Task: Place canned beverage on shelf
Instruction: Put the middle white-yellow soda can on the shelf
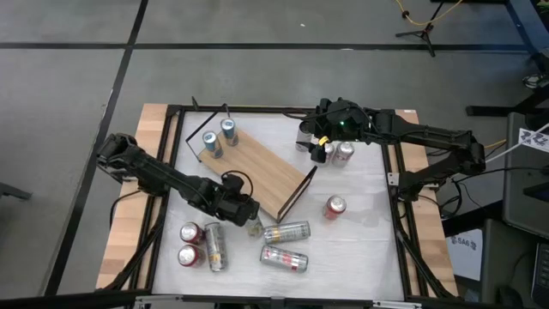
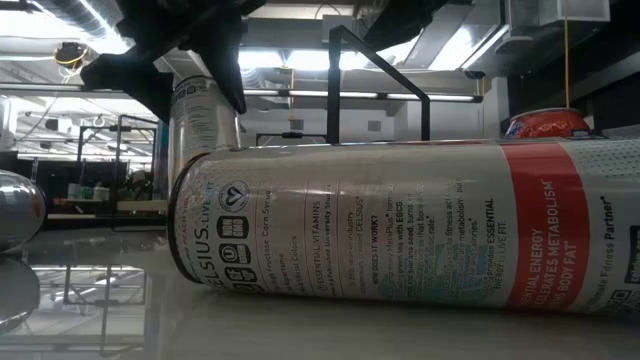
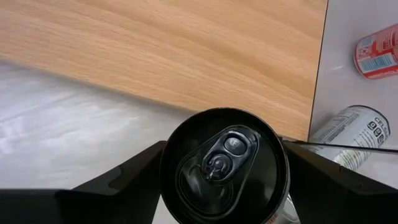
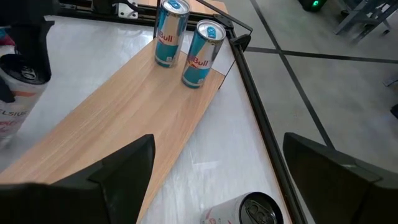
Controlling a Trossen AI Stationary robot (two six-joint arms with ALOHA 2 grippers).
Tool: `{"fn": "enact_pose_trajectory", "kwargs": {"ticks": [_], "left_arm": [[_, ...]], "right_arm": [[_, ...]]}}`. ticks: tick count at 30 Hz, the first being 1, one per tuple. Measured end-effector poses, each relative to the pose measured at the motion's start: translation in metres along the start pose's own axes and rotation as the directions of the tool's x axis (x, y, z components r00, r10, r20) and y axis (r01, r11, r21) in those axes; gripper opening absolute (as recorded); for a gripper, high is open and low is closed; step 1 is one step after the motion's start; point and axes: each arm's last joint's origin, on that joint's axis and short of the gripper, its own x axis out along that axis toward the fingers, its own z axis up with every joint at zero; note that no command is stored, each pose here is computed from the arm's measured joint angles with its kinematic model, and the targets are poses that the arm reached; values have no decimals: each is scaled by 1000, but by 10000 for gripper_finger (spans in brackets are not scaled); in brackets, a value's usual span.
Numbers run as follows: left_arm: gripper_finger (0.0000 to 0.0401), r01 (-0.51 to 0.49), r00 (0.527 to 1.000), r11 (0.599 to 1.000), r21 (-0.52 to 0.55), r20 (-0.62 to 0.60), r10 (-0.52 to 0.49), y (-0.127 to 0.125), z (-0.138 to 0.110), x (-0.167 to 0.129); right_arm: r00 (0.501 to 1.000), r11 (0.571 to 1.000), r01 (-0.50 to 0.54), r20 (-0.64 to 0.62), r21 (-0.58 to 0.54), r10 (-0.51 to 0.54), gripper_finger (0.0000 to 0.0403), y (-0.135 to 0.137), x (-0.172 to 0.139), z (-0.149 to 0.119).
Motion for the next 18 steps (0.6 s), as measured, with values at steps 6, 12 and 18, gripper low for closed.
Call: {"fn": "enact_pose_trajectory", "kwargs": {"ticks": [6,12,18], "left_arm": [[281,0,1000,1000,12,19,0,0,1,0],[281,0,998,997,78,58,-5,-1,2,0],[281,-13,994,985,173,106,-6,-1,4,0]], "right_arm": [[1000,1000,0,0,0,0,349,0,0,0],[1000,1000,0,0,0,0,349,0,0,0],[1000,1000,0,0,0,0,349,0,0,0]]}}
